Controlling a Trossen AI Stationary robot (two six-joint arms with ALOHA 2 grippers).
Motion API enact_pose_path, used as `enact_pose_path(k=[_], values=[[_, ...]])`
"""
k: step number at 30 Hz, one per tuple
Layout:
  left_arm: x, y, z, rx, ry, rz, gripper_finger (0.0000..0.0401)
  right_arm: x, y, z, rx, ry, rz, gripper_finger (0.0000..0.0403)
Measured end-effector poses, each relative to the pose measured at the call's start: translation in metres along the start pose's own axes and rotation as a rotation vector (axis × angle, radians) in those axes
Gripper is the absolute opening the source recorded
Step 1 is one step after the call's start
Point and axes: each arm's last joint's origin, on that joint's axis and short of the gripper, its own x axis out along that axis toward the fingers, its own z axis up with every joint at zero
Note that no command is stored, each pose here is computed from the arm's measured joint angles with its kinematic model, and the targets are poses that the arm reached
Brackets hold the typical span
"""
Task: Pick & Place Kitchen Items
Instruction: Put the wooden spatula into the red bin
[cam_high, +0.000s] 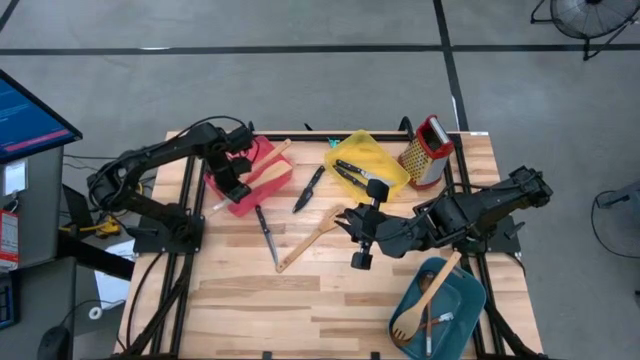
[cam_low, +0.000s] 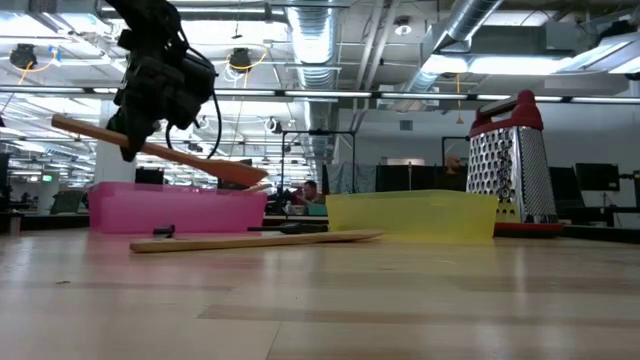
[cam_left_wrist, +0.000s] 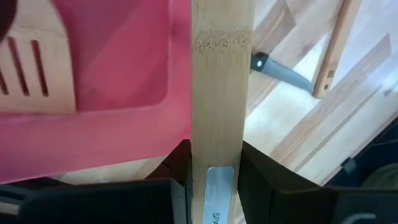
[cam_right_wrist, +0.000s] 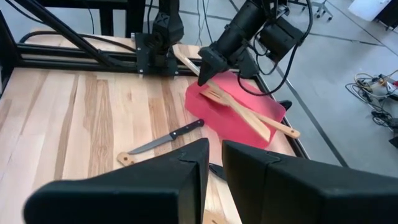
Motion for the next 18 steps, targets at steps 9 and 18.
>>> enact_pose_path(k=[9, 18], values=[[-0.0046, 0.0122, 0.0003, -0.051, -0.019, -0.01, 0.0066, 0.0028, 0.0023, -0.0009, -0.004, 0.004, -0.001, 0.0056], [-0.0043, 0.0115, -0.0013, -0.049, -0.003, -0.028, 0.0064, 0.0029, 0.0024, -0.0009, -0.005, 0.005, -0.001, 0.0056]])
